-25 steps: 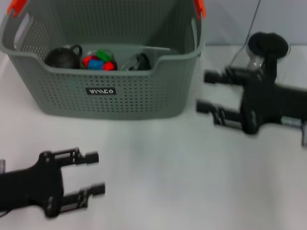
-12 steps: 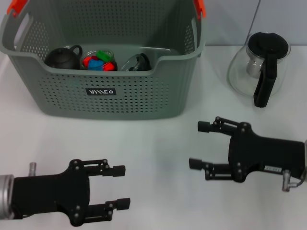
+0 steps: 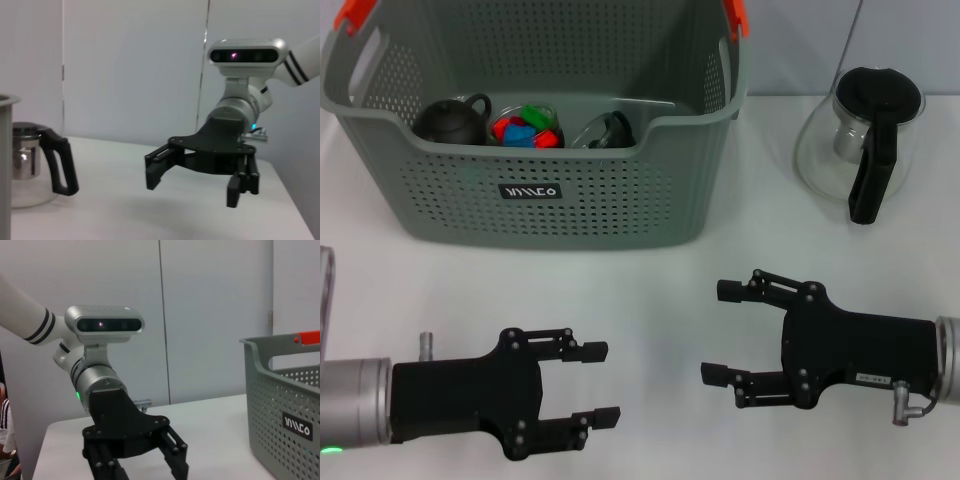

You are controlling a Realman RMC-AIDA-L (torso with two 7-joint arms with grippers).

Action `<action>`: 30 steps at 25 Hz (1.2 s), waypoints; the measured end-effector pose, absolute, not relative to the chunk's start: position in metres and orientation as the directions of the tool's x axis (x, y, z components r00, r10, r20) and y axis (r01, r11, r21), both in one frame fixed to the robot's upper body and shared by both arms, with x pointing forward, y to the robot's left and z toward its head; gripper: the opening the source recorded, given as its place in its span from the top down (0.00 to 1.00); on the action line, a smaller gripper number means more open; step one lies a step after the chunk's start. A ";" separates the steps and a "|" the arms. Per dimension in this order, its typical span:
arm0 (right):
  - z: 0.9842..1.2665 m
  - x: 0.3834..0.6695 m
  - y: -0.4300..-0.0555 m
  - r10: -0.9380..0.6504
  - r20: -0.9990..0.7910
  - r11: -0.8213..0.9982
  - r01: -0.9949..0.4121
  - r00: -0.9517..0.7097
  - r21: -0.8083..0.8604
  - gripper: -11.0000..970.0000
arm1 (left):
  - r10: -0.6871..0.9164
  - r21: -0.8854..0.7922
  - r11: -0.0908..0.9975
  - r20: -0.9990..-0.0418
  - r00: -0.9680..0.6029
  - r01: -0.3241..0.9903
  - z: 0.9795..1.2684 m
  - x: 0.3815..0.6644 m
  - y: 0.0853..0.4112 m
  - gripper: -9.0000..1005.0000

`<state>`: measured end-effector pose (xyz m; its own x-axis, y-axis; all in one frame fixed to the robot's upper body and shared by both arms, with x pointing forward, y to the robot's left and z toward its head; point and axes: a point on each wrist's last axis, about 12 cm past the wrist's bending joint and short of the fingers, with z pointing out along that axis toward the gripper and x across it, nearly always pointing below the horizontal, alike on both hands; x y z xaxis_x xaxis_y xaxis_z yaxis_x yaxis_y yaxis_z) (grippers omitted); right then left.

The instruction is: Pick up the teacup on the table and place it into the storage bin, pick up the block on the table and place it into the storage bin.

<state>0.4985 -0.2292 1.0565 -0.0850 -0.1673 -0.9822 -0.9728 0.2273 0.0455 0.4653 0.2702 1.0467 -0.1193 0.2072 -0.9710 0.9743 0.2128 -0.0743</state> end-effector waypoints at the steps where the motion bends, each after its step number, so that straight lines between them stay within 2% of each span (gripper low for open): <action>1: 1.055 0.498 -0.229 -0.168 -0.982 0.226 -0.973 -0.087 0.047 0.03 | 0.210 -0.075 0.219 -0.970 -0.122 0.973 1.046 0.466 0.270 0.36; 24: 1.049 0.493 -0.237 -0.182 -0.977 0.254 -0.966 -0.106 0.057 0.03 | 0.199 -0.073 0.242 -0.972 -0.123 0.968 1.047 0.466 0.275 0.36; 30: 1.048 0.494 -0.236 -0.184 -0.977 0.261 -0.963 -0.113 0.062 0.03 | 0.132 -0.158 0.302 -0.970 -0.205 0.940 1.049 0.469 0.278 0.36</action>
<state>0.4940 -0.2362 1.0479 -0.1125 -0.1837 -0.9765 -0.9635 0.2605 0.0620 0.4688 0.2785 1.0493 -0.2052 0.1317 -0.9698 0.9402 0.3018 -0.1579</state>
